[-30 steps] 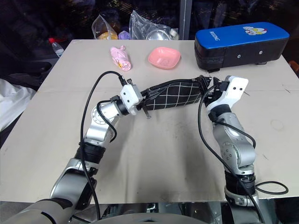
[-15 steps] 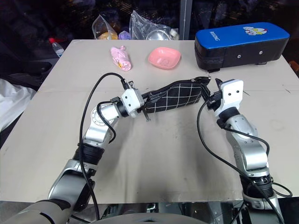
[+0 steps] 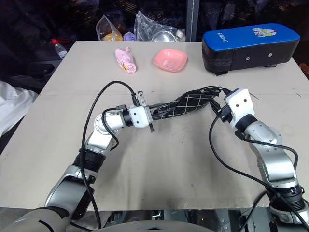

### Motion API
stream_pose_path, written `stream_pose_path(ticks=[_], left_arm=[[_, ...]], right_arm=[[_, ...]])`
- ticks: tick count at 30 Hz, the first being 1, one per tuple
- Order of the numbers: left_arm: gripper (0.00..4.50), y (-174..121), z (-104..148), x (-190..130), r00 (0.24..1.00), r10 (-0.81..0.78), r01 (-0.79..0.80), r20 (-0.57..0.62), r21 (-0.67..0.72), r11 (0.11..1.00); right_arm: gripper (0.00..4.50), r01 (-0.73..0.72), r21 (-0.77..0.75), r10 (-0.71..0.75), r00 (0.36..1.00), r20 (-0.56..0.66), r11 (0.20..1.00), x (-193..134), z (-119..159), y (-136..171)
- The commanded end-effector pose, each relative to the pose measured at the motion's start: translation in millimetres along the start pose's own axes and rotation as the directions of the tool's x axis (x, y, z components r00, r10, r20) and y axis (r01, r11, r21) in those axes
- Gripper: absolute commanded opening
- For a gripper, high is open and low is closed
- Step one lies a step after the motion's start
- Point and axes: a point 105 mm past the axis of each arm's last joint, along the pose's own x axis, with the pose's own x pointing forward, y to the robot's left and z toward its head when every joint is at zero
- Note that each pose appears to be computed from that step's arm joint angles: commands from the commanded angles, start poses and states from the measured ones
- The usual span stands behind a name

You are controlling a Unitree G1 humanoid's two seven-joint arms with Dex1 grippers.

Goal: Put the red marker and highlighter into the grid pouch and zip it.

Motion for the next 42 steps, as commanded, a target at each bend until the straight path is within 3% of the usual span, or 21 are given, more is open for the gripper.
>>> stream_pose_path(ticks=[1,32,35,37,39,42], left_arm=[[0.0,-3.0,1.0,0.2,1.0,-0.024,0.023,0.007,0.044,0.999],[0.0,-8.6,2.3,0.7,0.999,-0.037,0.034,0.03,0.089,0.995],[0.0,-8.7,1.9,0.3,0.999,-0.035,0.032,0.028,0.088,0.996],[0.0,-8.7,1.7,0.1,0.999,-0.033,0.03,0.026,0.088,0.996],[0.0,-8.5,1.6,-0.1,0.999,-0.03,0.028,0.025,0.087,0.996],[0.0,-9.2,1.5,-0.7,0.999,-0.029,0.026,0.023,0.086,0.996]], right_arm=[[2.45,0.013,-0.005,-0.013,0.998,0.059,1.0,-9.5,23.5,-9.7],[2.45,-0.127,0.286,0.134,0.991,-0.005,0.95,-2.2,25.1,13.2],[1.67,-0.13,0.301,0.14,0.99,-0.012,0.945,-1.7,24.6,13.2],[0.66,-0.129,0.304,0.141,0.99,-0.017,0.944,-1.7,23.8,12.9],[0.02,-0.126,0.3,0.143,0.989,-0.034,0.945,-1.9,21.2,12.0],[0.02,-0.123,0.302,0.143,0.989,-0.043,0.945,-1.5,20.2,11.7]])
